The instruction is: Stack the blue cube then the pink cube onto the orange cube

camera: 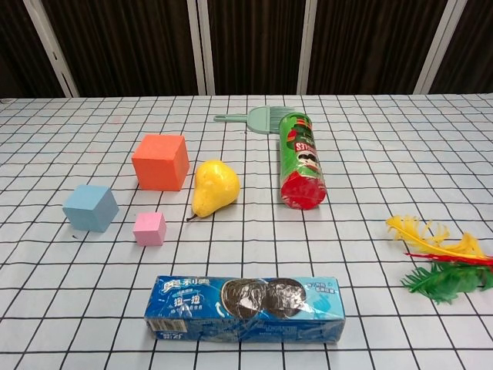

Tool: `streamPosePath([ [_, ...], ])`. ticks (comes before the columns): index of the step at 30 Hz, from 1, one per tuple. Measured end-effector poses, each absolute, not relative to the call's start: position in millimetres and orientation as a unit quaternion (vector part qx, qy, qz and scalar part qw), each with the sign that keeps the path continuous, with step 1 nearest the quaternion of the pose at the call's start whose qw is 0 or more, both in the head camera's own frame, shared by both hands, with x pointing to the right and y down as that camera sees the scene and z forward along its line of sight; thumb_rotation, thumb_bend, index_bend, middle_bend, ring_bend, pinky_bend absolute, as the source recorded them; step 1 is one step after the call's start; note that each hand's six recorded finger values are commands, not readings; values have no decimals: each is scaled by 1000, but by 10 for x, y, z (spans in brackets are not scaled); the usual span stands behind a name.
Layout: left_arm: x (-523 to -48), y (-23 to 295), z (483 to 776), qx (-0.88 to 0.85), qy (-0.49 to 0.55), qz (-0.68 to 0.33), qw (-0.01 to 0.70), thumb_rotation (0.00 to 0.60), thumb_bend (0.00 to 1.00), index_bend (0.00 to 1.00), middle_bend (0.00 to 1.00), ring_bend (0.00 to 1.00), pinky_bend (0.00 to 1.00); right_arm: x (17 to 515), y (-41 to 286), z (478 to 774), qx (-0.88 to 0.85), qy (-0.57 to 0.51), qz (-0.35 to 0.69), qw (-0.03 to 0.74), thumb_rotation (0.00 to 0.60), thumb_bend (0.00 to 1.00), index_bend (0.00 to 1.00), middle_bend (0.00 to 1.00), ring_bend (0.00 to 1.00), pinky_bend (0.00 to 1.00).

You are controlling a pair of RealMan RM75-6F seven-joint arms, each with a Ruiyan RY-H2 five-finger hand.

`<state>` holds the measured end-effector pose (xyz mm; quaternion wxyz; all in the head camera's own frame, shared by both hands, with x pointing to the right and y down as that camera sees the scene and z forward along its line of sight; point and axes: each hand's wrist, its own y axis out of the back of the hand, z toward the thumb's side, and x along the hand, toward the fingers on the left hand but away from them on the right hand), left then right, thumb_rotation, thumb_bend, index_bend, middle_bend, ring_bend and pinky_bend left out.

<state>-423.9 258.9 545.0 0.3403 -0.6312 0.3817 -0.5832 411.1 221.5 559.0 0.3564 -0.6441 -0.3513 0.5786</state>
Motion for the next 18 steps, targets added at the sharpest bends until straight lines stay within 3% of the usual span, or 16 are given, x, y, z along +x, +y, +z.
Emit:
streamPosePath([
  [6,-4151,2575,5513,-643,369,-577,344,600,297,140,190,122,159,4127,2211,5597,-646,-352,580,350,600,173,42,96,126,102],
  [9,-4073,2528,5554,-654,358,-572,342,600,289,140,335,250,315,4146,2207,5602,-645,-354,582,346,600,173,41,96,126,102],
  [13,-3947,2392,5560,-660,351,-565,350,600,256,162,594,506,628,4147,2208,5613,-647,-352,582,344,600,174,42,96,126,102],
  [18,-3777,2137,5610,-666,347,-561,347,600,235,231,752,658,782,4153,2217,5640,-651,-348,585,337,600,173,41,96,126,102],
])
